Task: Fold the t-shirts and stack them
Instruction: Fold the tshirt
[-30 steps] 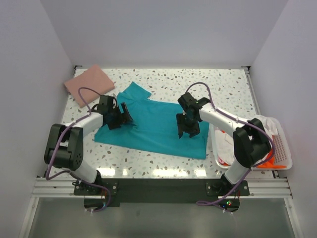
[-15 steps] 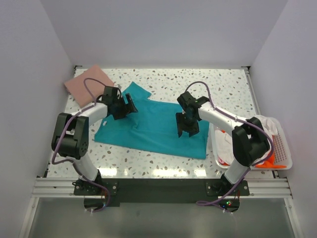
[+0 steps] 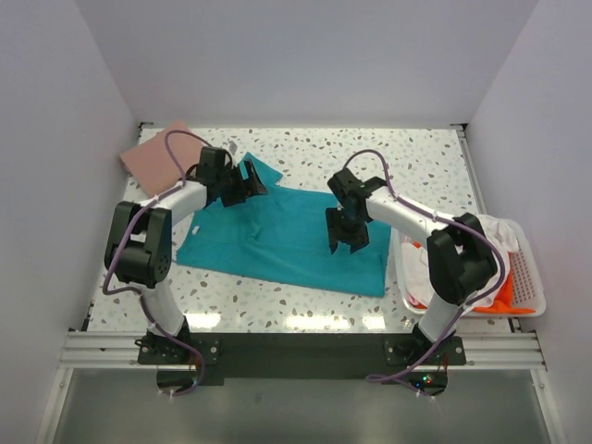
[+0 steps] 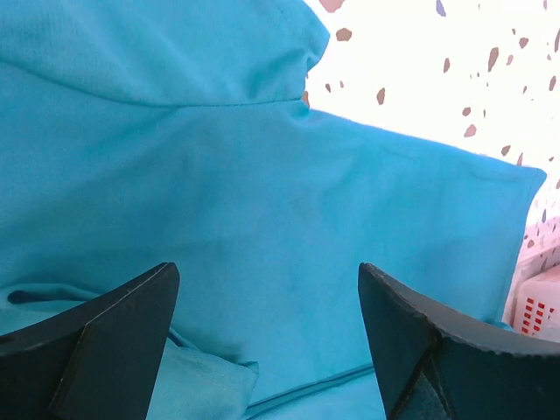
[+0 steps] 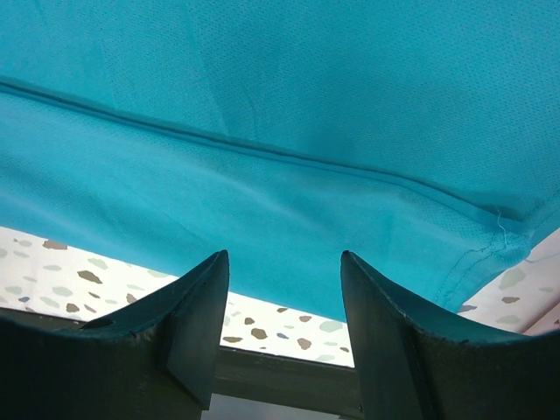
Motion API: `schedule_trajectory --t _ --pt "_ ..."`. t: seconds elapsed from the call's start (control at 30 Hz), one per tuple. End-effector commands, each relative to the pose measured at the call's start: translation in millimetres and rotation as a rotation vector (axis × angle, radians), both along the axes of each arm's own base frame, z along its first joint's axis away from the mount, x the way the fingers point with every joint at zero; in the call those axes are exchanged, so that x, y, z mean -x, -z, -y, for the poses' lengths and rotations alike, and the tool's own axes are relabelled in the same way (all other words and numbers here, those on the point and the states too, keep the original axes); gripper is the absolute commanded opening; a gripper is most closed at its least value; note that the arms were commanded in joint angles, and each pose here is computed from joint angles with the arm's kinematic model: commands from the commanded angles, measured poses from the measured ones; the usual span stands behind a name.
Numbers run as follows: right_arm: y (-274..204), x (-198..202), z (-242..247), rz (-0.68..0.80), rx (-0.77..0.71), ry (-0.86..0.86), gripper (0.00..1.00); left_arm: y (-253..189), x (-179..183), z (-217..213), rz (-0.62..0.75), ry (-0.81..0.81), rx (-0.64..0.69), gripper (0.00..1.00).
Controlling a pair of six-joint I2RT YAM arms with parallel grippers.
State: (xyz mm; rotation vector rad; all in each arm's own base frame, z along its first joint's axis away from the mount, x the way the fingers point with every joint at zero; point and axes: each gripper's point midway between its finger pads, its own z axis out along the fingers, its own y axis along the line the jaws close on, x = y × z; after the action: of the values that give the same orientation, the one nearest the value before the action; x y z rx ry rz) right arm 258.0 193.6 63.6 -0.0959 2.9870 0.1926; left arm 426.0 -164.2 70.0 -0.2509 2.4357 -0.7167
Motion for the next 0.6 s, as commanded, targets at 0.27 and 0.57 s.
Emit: schedule_trajectory --t 0.27,0.57 --pt "15.3 -23.8 -12.2 0.045 -0.014 0.022 0.58 -10.1 8.9 -29.4 0.039 0.001 -0.101 0.89" --pt "44.4 -24.9 -11.3 0.044 -0.004 0.030 0.58 24.0 33.3 -52.3 -0.021 -0.033 -0.148 0.89"
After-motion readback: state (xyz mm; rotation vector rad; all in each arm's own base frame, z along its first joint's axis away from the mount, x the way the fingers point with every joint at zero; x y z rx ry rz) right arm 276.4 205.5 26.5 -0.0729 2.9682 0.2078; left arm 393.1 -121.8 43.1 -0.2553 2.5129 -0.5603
